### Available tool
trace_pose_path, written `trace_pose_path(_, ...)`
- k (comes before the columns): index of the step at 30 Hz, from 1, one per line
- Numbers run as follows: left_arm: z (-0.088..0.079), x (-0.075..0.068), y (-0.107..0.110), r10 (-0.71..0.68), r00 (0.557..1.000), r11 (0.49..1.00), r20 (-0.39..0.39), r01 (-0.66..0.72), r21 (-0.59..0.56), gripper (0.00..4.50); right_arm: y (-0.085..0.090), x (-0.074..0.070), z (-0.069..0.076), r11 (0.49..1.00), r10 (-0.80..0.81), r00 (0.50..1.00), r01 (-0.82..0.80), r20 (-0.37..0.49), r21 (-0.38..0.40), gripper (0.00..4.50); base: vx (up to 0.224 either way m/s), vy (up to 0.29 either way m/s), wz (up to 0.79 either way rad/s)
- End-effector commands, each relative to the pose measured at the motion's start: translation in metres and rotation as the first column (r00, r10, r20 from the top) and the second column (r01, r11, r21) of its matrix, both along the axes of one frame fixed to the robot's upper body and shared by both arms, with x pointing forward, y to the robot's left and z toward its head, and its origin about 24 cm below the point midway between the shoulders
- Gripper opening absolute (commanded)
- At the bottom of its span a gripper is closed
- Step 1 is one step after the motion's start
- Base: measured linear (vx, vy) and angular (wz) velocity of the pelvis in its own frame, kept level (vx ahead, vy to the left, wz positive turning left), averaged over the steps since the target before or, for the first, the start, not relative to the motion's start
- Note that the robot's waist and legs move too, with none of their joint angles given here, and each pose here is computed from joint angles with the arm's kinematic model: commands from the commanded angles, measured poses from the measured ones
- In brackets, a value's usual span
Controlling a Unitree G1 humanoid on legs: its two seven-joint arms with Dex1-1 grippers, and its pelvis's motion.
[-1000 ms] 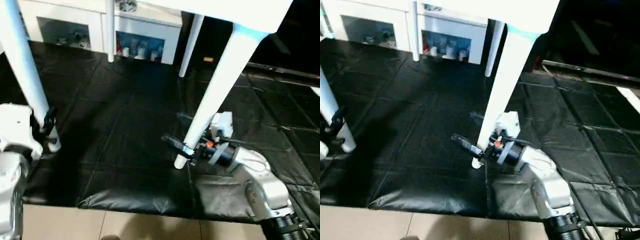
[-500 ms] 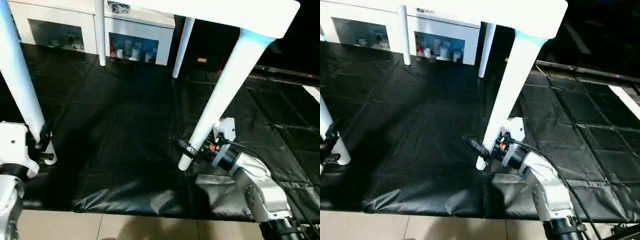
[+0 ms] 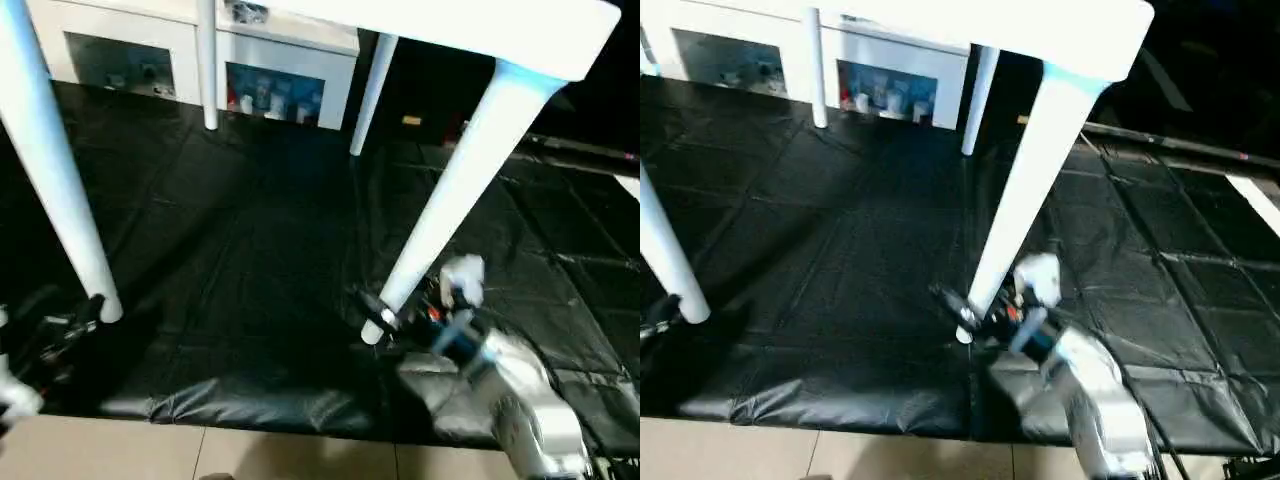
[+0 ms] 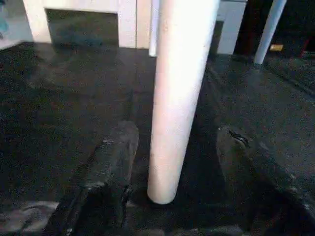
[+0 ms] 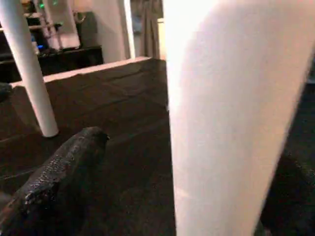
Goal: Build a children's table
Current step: Flip table
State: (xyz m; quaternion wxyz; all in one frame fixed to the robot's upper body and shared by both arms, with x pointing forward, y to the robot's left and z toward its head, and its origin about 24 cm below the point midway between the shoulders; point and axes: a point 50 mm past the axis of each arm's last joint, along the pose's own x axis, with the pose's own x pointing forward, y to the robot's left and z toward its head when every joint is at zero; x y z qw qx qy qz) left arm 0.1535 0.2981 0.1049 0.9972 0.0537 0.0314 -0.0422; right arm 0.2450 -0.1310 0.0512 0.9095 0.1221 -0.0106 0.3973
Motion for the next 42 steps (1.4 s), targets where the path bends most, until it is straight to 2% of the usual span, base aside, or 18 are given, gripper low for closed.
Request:
trace_pose_path(1,0.002,-0.002,-0.004,-0.035,0.998,0.999,0.043,0.037,-0.039,3.34,-0.010,-0.001,0.006,0.997,-0.073,0.996,0.073,0.052,-0.007,4.50,0.000,0.000,0.00)
trace_pose_path(4,0.004,-0.001,-0.028,-0.159,0.983,0.977,0.092,0.170,-0.130,3.56,-0.015,-0.013,0.003,0.991,-0.128,0.990,0.129,0.057,-0.023,4.50,0.000,0.000,0.00)
trace_pose_path(6,0.003,0.005,-0.041,-0.185,0.977,0.969,0.104,0.199,-0.145,3.65,-0.016,-0.018,0.002,0.990,-0.137,0.990,0.138,0.045,-0.022,4.50,0.000,0.000,0.00)
trace_pose_path(8,0.001,0.011,-0.050,-0.192,0.975,0.964,0.115,0.209,-0.161,3.93,-0.018,-0.023,0.002,0.987,-0.162,0.986,0.162,0.035,-0.011,4.50,0.000,0.000,0.00)
trace_pose_path(10,-0.001,0.016,-0.058,-0.186,0.974,0.960,0.129,0.208,-0.188,3.95,-0.019,-0.029,0.004,0.983,-0.184,0.983,0.184,0.025,0.000,4.50,0.000,0.000,0.00)
trace_pose_path(12,-0.003,0.018,-0.061,-0.176,0.976,0.957,0.131,0.201,-0.209,4.23,-0.019,-0.032,0.004,0.982,-0.189,0.982,0.189,0.013,0.008,4.50,0.000,0.000,0.00)
trace_pose_path(15,-0.013,0.026,-0.073,-0.130,0.986,0.965,0.107,0.151,-0.213,4.43,-0.018,-0.049,0.009,0.979,-0.205,0.979,0.205,0.000,0.008,4.50,0.000,0.000,0.00)
trace_pose_path(18,-0.014,0.029,-0.075,-0.112,0.988,0.969,0.106,0.133,-0.211,4.47,-0.017,-0.054,0.010,0.977,-0.213,0.977,0.213,-0.008,0.015,4.50,0.000,0.000,0.00)
trace_pose_path(19,-0.018,0.033,-0.077,-0.100,0.991,0.974,0.090,0.116,-0.193,4.47,-0.015,-0.060,0.007,0.967,-0.253,0.965,0.254,-0.068,0.007,4.50,0.000,0.000,0.00)
trace_pose_path(23,-0.023,0.037,-0.078,-0.064,0.996,0.980,0.068,0.076,-0.184,4.47,-0.020,-0.060,0.001,0.944,-0.327,0.938,0.329,-0.118,-0.006,4.50,0.000,0.000,0.00)
trace_pose_path(25,-0.028,0.037,-0.081,-0.065,0.997,0.984,0.042,0.071,-0.166,4.47,-0.026,-0.057,-0.006,0.927,-0.374,0.917,0.368,-0.138,-0.068,4.50,0.000,0.000,0.00)
trace_pose_path(28,-0.033,0.035,-0.083,-0.069,0.998,0.986,0.014,0.070,-0.151,4.47,-0.028,-0.055,-0.006,0.929,-0.367,0.921,0.355,-0.134,-0.100,4.50,0.000,0.000,0.00)
trace_pose_path(29,-0.034,0.033,-0.083,-0.060,0.998,0.991,0.015,0.062,-0.122,4.47,-0.031,-0.053,-0.005,0.921,-0.365,0.927,0.346,-0.083,-0.178,4.50,0.000,0.000,0.00)
trace_pose_path(31,-0.035,0.033,-0.083,-0.060,0.998,0.992,0.015,0.061,-0.110,4.47,-0.032,-0.052,-0.005,0.917,-0.365,0.928,0.345,-0.071,-0.200,4.50,0.000,0.000,0.00)
trace_pose_path(34,-0.038,0.031,-0.086,-0.080,0.997,0.993,-0.010,0.079,-0.087,4.47,-0.035,-0.054,-0.010,0.916,-0.372,0.922,0.346,-0.107,-0.202,4.50,-0.007,-0.066,0.26)
trace_pose_path(39,-0.040,0.028,-0.087,-0.079,0.997,0.992,-0.010,0.078,-0.103,4.47,-0.037,-0.059,-0.011,0.897,-0.409,0.909,0.384,-0.081,-0.217,4.50,-0.028,-0.186,0.61)
trace_pose_path(41,-0.041,0.028,-0.086,-0.075,0.997,0.993,-0.003,0.075,-0.097,4.47,-0.039,-0.060,-0.012,0.898,-0.438,0.886,0.421,-0.153,-0.132,4.50,-0.062,-0.190,0.24)
trace_pose_path(42,-0.041,0.029,-0.084,-0.062,0.998,0.994,-0.004,0.062,-0.092,4.47,-0.040,-0.061,-0.013,0.891,-0.453,0.875,0.437,-0.170,-0.125,4.50,0.030,-0.163,0.10)
